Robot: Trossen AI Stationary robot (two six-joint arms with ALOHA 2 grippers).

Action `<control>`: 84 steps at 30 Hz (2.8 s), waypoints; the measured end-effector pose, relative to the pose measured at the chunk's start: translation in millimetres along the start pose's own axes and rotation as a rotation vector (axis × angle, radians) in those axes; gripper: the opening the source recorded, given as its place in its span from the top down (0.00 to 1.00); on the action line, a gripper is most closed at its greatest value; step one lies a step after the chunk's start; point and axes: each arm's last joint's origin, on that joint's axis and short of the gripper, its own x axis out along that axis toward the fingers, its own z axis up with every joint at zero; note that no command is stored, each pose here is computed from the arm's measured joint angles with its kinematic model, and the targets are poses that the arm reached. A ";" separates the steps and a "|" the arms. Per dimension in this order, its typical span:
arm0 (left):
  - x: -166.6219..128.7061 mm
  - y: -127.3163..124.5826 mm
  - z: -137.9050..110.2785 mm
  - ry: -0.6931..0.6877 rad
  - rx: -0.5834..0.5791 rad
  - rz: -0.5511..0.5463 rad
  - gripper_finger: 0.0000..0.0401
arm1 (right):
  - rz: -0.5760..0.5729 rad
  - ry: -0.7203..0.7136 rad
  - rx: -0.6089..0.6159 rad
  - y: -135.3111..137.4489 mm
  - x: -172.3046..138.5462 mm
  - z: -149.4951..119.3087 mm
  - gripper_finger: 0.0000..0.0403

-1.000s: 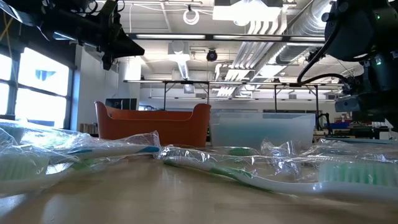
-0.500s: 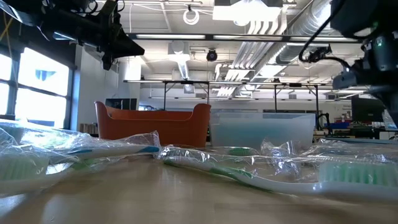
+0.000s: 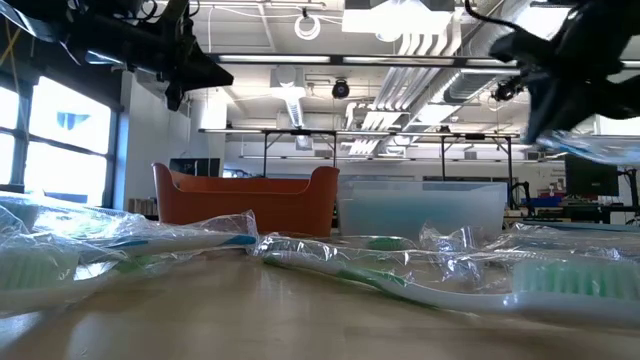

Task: Pick & Place Toothbrushes
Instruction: Put the blue toothbrush into the left blue bin

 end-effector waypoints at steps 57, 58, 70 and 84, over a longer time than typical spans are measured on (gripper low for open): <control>64.6 25.4 23.1 0.039 -0.292 0.091 0.71 | 0.842 -0.729 -0.449 119.3 38.9 188.6 0.89; 66.3 28.5 24.2 0.049 -0.290 0.072 0.70 | 0.842 -0.729 -0.471 121.1 38.7 190.3 0.89; 85.0 51.0 41.5 -0.021 -0.203 -0.152 0.69 | 0.866 -0.692 -0.519 129.9 50.0 210.2 0.89; 114.9 57.8 31.2 0.051 -0.142 -0.224 0.69 | 0.913 -0.640 -0.560 139.5 54.5 203.8 0.89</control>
